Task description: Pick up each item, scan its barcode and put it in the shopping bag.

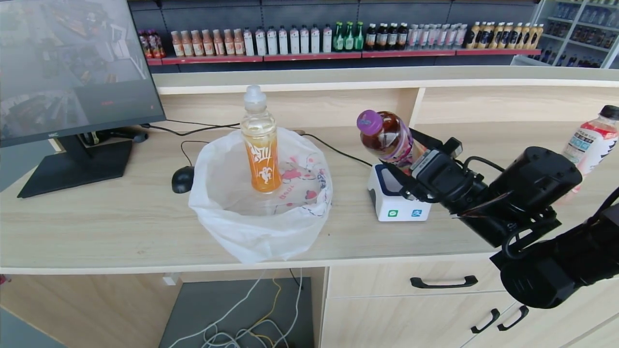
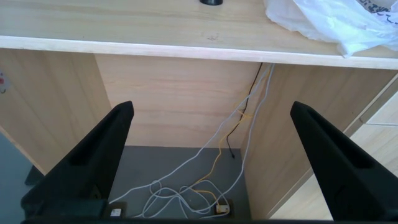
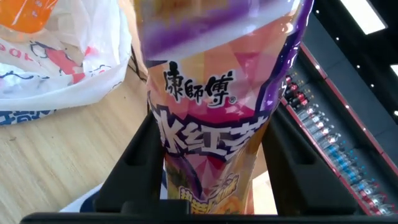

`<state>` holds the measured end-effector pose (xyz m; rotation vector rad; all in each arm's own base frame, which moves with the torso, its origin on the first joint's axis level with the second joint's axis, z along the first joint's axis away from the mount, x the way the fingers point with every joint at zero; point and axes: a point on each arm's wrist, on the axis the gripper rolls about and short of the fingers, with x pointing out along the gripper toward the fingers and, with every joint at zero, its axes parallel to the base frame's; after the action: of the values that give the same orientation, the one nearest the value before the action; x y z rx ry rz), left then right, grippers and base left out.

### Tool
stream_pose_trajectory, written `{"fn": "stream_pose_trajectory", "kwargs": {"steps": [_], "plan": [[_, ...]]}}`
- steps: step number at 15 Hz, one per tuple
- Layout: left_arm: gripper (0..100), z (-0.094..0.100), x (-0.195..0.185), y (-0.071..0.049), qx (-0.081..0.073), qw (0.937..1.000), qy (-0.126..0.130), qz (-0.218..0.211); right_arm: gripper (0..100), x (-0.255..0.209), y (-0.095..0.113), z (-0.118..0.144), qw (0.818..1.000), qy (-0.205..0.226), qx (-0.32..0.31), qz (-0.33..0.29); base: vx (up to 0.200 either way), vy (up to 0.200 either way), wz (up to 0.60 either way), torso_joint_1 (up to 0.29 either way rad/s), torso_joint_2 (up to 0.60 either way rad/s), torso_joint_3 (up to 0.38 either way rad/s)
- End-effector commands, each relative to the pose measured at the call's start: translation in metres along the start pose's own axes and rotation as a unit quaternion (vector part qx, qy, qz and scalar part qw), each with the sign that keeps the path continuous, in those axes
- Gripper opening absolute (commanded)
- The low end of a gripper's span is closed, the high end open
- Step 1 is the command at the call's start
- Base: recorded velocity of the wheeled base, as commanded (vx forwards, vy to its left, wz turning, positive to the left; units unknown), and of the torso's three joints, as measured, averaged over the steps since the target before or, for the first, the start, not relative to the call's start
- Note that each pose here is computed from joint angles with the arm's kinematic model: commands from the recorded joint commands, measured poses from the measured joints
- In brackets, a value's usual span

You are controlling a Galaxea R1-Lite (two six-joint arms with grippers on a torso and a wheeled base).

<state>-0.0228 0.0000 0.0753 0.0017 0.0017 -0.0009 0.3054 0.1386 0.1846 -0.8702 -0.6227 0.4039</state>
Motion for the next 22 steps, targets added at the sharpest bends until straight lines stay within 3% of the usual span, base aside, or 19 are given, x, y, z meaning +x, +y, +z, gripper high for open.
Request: {"fn": "stream_pose_trajectory", "kwargs": {"steps": [1, 22], "plan": [[100, 0.000, 0.000, 0.000, 0.000, 1.0000, 0.000, 0.000, 0, -0.002, 0.001, 0.001, 1.000, -0.001, -0.001, 0.003, 0.000, 0.000, 0.00, 0.000, 0.00, 0.000], [100, 0.000, 0.000, 0.000, 0.000, 1.0000, 0.000, 0.000, 0, -0.017, 0.012, 0.003, 1.000, 0.010, 0.001, 0.028, 0.000, 0.000, 0.00, 0.000, 0.00, 0.000]]}}
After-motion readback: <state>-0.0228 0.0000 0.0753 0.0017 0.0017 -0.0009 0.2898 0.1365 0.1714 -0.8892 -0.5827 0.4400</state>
